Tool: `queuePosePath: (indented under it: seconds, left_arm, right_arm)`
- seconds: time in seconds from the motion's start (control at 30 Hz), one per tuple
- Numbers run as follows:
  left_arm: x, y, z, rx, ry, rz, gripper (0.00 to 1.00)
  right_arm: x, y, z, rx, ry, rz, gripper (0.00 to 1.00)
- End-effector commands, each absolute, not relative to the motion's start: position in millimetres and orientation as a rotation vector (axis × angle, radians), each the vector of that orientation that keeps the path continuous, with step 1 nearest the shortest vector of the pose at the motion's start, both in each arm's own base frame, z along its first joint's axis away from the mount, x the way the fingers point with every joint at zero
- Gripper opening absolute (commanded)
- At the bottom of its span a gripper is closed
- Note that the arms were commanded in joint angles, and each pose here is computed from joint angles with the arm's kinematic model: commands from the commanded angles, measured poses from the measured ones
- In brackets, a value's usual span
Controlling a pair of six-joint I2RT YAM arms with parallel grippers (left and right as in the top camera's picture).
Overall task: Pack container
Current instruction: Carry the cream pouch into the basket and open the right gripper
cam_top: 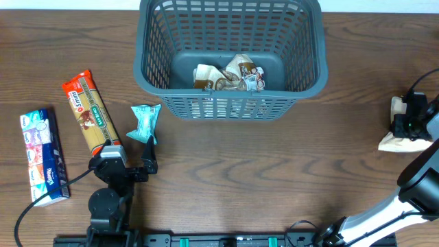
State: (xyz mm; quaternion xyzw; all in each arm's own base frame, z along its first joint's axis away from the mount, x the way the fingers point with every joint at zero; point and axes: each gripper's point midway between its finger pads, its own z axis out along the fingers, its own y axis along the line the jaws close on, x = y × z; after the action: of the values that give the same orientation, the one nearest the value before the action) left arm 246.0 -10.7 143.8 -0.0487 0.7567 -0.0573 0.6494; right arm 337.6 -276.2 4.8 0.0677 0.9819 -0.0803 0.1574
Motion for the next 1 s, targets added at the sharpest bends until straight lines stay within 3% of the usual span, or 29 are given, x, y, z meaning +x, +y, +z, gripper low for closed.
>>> queuePosePath:
  seconds: [0.0,0.03,0.23,0.5,0.67,0.8,0.97]
  left_arm:
    - [244.6,-6.0,125.0,-0.142,1.774,-0.108,0.99]
    - [244.6,-6.0,125.0,-0.142,1.774,-0.108,0.98]
    - [244.6,-6.0,125.0,-0.142,1.774,-0.108,0.99]
    - [244.6,-6.0,125.0,-0.142,1.774,-0.108,0.99]
    - [244.6,-6.1,125.0,-0.141,1.774,-0.108,0.99]
    - [244.6,-6.1,125.0,-0.141,1.774,-0.108,0.99]
    - [244.6,-6.1,125.0,-0.141,1.774,-0.108,0.98]
  right_arm:
    - [339.0,-264.5,-10.9,0.278,2.820,-0.143,0.07]
    - [340.8,-262.3,-10.5,0.297,2.816,-0.139,0.01]
    - [379.5,-232.7,27.5,0.313,2.710,-0.062,0.01]
    - [455.2,-177.1,203.4,0.113,2.380,-0.118,0.01]
    - [471.4,-119.9,313.8,-0.066,2.177,-0.140,0.01]
    - [468.6,-47.4,360.3,-0.353,2.098,-0.130,0.01]
    - [443.4,77.3,363.0,-0.947,1.973,-0.086,0.01]
